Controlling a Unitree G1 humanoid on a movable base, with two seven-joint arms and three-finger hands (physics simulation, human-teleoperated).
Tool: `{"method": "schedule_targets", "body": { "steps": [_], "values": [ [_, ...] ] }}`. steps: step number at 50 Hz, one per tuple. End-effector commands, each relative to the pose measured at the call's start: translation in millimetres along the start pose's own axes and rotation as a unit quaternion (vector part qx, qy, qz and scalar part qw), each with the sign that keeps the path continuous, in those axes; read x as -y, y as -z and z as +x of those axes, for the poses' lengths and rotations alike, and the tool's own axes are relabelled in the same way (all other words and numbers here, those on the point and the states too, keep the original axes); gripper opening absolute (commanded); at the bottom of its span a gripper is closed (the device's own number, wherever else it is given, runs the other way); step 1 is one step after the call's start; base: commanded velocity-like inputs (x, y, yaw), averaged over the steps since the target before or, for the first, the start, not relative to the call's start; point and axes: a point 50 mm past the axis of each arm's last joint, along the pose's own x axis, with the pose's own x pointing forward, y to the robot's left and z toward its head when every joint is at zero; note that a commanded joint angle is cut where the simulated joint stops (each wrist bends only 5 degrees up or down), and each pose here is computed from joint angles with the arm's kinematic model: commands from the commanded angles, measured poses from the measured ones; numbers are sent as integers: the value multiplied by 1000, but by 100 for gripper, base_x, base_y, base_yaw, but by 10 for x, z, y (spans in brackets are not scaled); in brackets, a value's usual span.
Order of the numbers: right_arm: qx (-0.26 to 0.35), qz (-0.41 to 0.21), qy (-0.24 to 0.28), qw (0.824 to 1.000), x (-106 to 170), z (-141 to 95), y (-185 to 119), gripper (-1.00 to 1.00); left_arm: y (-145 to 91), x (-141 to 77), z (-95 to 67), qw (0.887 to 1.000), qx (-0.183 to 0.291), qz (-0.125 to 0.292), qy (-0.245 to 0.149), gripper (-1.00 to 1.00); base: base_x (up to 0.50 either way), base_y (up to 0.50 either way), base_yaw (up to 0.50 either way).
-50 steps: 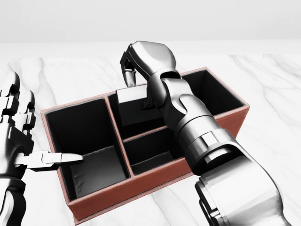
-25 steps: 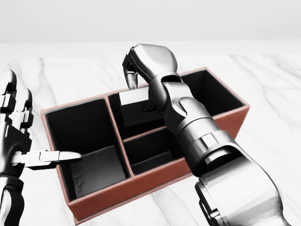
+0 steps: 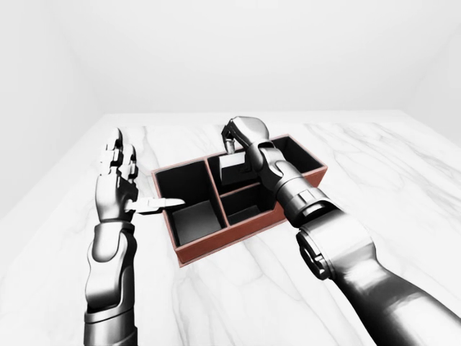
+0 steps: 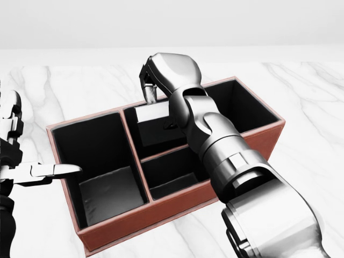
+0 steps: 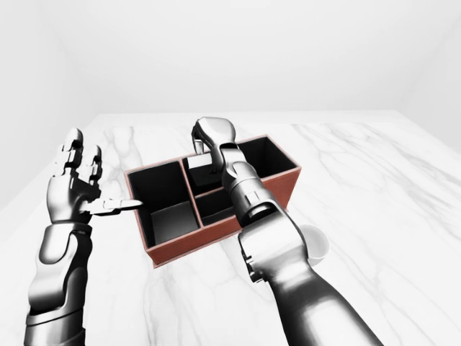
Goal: Pick up the book and place it in the front compartment of the caddy.
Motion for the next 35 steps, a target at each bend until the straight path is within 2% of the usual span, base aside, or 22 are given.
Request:
{"method": "schedule_targets", "body": {
  "steps": [1, 35],
  "values": [
    [7, 5, 26, 1000, 133, 39, -52, -100, -47, -27, 14, 1000, 10, -1, -3, 100, 0, 0, 0],
    [16, -7, 28, 999, 103, 39, -119, -100, -88, -144, 83, 1000, 17, -4, -21, 100, 0, 0, 0]
  ]
}}
